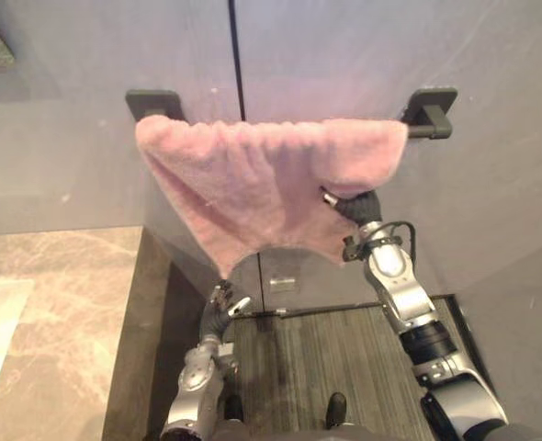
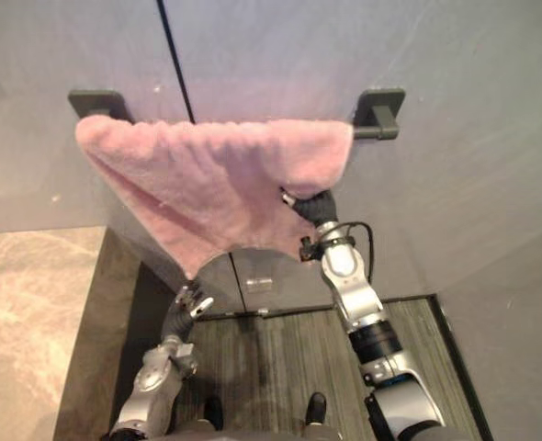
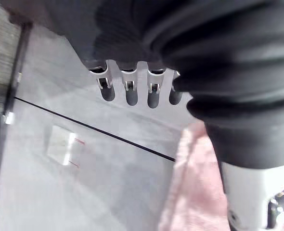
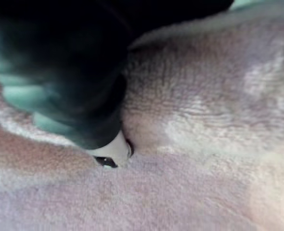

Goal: Organize washtable

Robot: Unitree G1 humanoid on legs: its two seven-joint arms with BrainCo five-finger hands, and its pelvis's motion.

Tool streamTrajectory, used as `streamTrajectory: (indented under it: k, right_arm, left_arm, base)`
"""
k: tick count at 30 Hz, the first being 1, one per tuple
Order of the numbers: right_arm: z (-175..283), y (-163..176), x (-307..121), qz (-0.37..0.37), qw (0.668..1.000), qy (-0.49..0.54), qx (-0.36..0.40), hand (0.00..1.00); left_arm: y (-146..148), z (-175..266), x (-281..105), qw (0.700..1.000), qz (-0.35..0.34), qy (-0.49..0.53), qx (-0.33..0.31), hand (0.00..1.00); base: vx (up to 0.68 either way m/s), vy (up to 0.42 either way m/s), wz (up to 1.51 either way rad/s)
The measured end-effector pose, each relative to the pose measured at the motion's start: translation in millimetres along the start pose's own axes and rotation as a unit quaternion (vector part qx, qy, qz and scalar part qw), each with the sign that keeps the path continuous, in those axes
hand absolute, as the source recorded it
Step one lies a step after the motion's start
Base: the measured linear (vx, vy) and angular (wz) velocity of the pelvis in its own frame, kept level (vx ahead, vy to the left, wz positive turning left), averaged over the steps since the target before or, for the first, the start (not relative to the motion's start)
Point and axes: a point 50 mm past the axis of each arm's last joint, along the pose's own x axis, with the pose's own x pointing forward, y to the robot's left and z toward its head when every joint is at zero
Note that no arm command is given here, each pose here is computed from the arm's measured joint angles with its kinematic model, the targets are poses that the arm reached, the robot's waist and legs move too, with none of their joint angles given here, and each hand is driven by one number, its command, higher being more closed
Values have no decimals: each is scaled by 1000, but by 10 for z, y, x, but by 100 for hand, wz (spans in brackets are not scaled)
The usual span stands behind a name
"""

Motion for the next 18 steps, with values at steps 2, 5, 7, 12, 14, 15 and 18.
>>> streamTrajectory:
  k: [2, 5, 7, 12, 14, 15, 18]
  right_arm:
    - [-23, -6, -37, -2, 1000, 4, 2, 100]
    - [-20, -72, -87, -16, 1000, 3, 4, 100]
    - [-30, -89, -98, -20, 1000, 5, 5, 100]
    - [-50, -156, -122, -36, 999, 8, 9, 100]
    - [-50, -148, -121, -34, 999, 8, 10, 100]
    - [-50, -145, -121, -33, 999, 8, 10, 100]
    - [-51, -126, -120, -25, 1000, 8, 11, 100]
  left_arm:
    - [-39, 158, 17, 999, -5, -37, -12, 0]
    - [-69, 509, 2, 991, 1, -126, -47, 0]
    - [-22, 658, -25, 985, 17, -165, -54, 0]
    - [179, 858, -60, 972, 74, -217, -53, 0]
    - [224, 1001, -6, 965, 93, -243, -42, 0]
    - [218, 1052, 18, 963, 94, -251, -37, 0]
    - [265, 1162, 85, 955, 121, -269, -18, 0]
  base:
    - [0, 4, -7]
    - [-9, 0, -3]
    - [0, 0, 0]
    - [0, 0, 0]
    - [0, 0, 0]
    - [0, 0, 0]
    - [-9, -4, -4]
